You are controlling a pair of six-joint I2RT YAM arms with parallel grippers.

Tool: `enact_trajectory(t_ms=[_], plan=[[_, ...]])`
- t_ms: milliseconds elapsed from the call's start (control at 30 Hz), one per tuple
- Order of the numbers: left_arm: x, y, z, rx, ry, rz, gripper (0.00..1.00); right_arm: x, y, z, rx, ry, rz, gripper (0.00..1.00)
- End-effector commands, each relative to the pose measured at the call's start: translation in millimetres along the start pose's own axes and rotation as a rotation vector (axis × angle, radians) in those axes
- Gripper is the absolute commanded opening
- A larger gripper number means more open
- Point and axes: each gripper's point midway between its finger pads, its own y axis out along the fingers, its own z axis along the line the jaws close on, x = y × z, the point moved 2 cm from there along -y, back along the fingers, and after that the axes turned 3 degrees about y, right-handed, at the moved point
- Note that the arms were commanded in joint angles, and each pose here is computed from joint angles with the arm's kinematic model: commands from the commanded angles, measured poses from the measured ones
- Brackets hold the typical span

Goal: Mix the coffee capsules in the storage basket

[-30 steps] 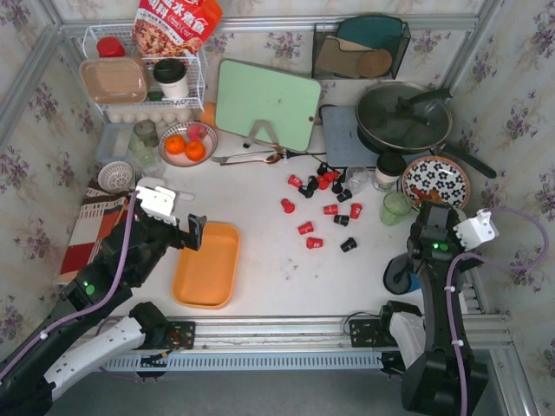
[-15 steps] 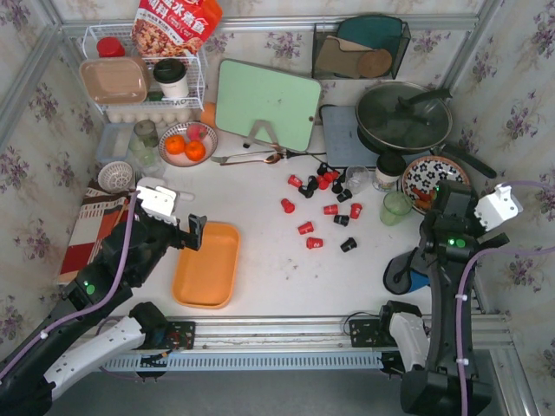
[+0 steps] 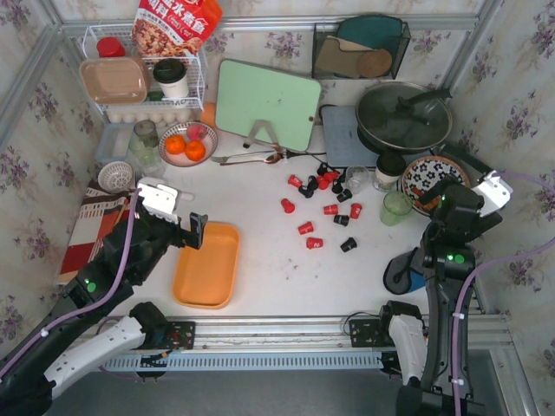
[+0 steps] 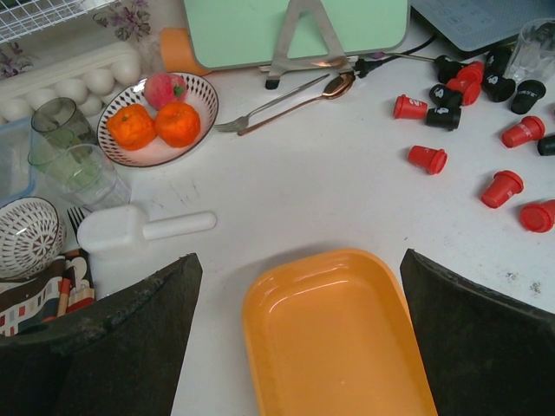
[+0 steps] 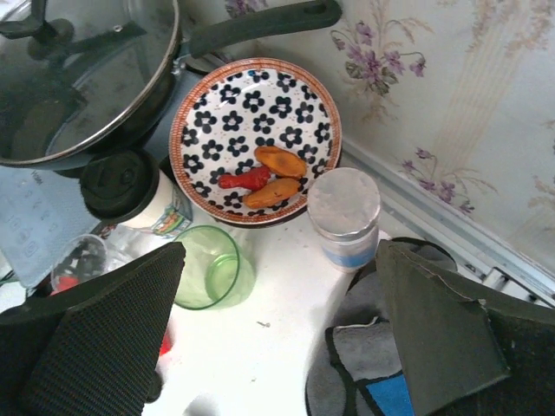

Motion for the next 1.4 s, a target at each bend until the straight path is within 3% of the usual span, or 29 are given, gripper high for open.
enact_trajectory(t_ms=[0,300,733,833,967,1133,1367], plan=[[4.7,-0.1,-0.6,-0.004,-0.009,-0.013,0.99,6.8,0.1,27.3,0.150,0.023,-0.012,1.00],[4.2,0.4,-2.5,-0.014,-0.010,-0.005,0.99,-20.7,-7.5,99.5,0.548,-0.093,0.123,1.00],[-1.9,5.3,-7.4,-0.031,0.001,0.043,0.99,-58.0,-67.9,182.1,0.795,-0.351,0.060,1.00],[-5.8,9.6,-7.9,-0.019,-0.003,0.064,0.99,-66.3,-71.1,198.4,0.878,-0.388,0.056,1.00],[-14.3,17.2,-9.0,-0.005,0.012,0.106,0.99,-61.5,-62.6,206.3,0.865,-0.365,-0.020,1.00],[-35.0,26.9,-16.4,0.012,-0.022,0.251,0.99,-66.4,-66.9,214.5,0.949,-0.341,-0.070,1.00],[-78.4,19.4,-24.8,0.047,-0.122,0.551,0.99,-129.8,-86.2,219.5,1.202,-0.460,0.060,1.00]])
